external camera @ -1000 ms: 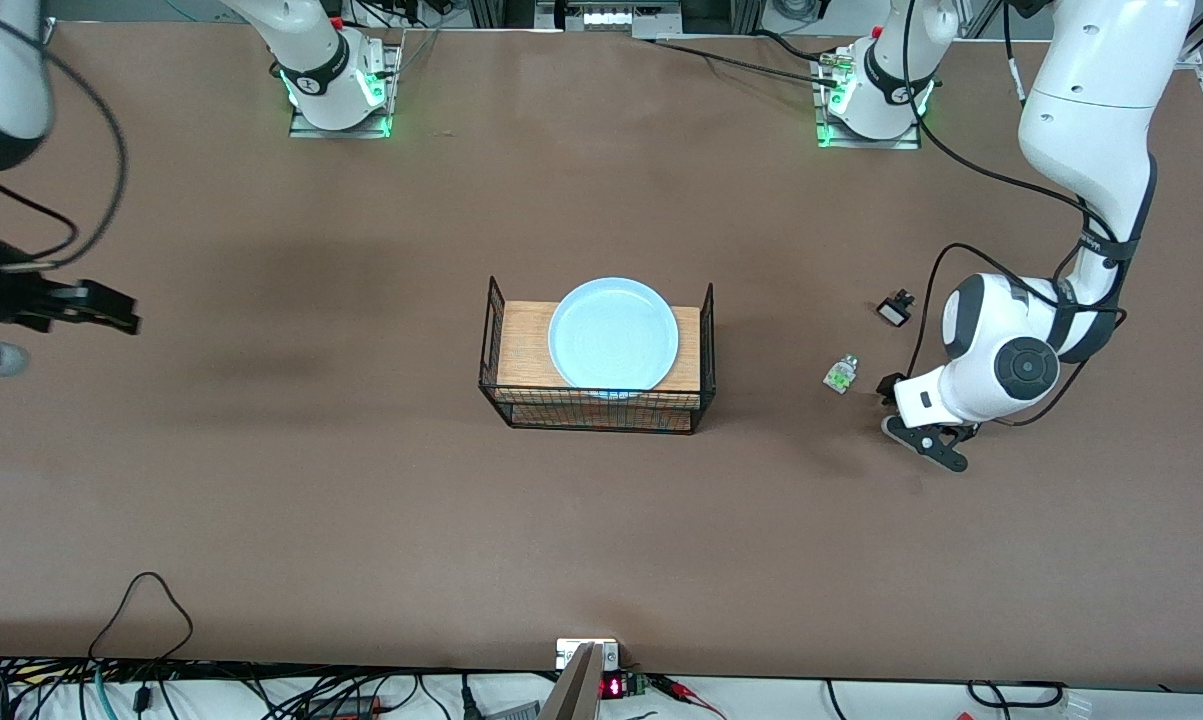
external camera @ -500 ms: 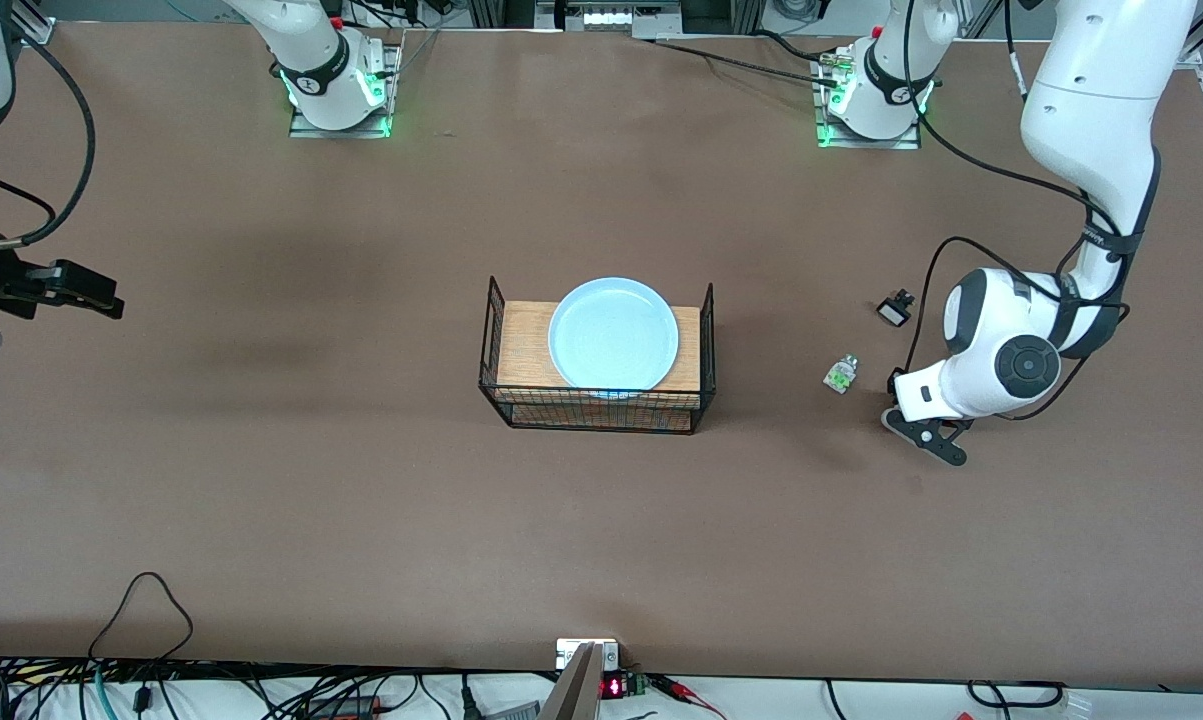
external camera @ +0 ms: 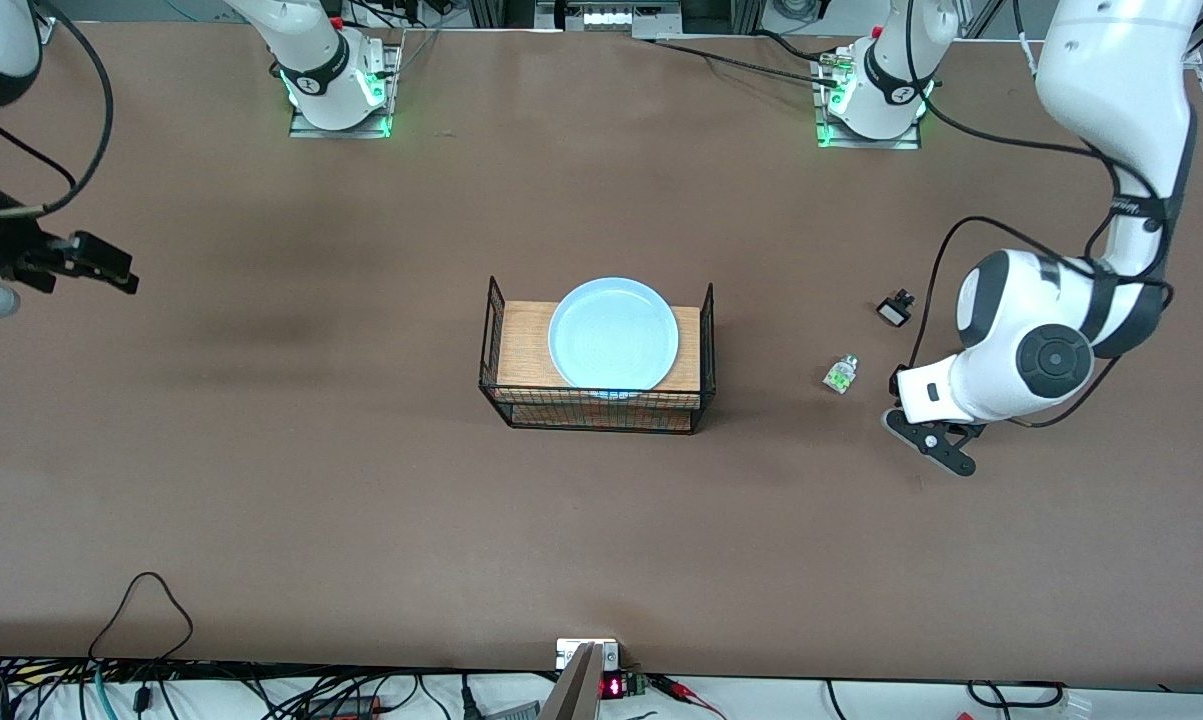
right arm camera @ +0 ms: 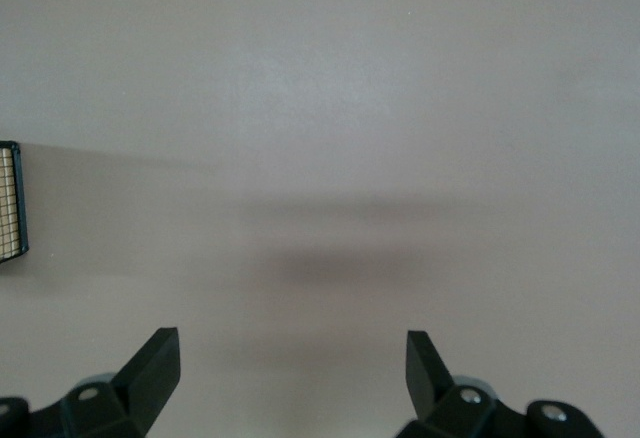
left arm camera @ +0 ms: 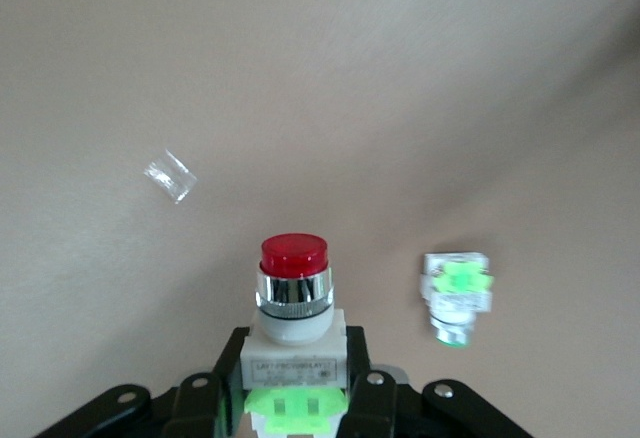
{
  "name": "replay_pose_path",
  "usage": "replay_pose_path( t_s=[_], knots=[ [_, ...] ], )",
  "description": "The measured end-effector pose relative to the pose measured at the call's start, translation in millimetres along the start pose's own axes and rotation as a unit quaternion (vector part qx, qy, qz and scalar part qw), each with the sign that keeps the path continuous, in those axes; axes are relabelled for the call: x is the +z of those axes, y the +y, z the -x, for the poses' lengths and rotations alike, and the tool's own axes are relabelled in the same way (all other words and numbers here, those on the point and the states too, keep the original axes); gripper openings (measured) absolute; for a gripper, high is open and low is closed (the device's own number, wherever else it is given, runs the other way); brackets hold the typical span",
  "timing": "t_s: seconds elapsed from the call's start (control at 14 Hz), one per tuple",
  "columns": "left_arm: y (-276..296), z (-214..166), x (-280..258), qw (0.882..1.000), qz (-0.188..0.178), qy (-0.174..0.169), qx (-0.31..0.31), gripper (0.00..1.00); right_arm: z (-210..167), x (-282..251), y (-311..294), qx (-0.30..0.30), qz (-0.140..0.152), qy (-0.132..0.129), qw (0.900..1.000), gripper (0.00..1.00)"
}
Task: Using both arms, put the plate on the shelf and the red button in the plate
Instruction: 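Carry the red-capped switch with the left gripper over the blue plate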
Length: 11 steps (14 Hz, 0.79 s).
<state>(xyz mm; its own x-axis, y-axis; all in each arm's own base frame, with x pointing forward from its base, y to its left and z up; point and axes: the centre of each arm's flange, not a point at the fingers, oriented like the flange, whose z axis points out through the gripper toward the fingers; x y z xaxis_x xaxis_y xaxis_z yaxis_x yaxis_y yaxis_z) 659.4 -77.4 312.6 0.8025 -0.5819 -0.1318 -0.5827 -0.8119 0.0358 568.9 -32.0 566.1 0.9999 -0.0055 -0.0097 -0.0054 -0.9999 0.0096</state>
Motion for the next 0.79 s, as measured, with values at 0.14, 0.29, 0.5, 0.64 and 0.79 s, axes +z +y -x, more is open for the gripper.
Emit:
replay_pose_path(
  t_s=[0.14,0.29,0.5,0.64,0.79],
  knots=[
    [14,-10,-46,0.999,0.032,0.002,-0.018,0.41,5,-8,-2,-0.002,-0.001,0.001,1.000,1.00],
    [37,-20,-90,0.996,0.068,0.005,-0.048,0.41,6,-7,-3,-0.002,-0.001,-0.003,1.000,1.00],
    [104,-44,-134,0.989,0.101,0.002,-0.107,0.41,6,-6,-3,-0.002,-0.001,-0.005,1.000,1.00],
    [162,-63,-150,0.982,0.118,0.004,-0.148,0.41,6,-6,-3,-0.002,-0.001,-0.005,1.000,1.00],
    [215,-75,-160,0.973,0.130,0.001,-0.189,0.41,6,-5,-3,-0.002,-0.001,-0.006,1.000,1.00]
  ],
)
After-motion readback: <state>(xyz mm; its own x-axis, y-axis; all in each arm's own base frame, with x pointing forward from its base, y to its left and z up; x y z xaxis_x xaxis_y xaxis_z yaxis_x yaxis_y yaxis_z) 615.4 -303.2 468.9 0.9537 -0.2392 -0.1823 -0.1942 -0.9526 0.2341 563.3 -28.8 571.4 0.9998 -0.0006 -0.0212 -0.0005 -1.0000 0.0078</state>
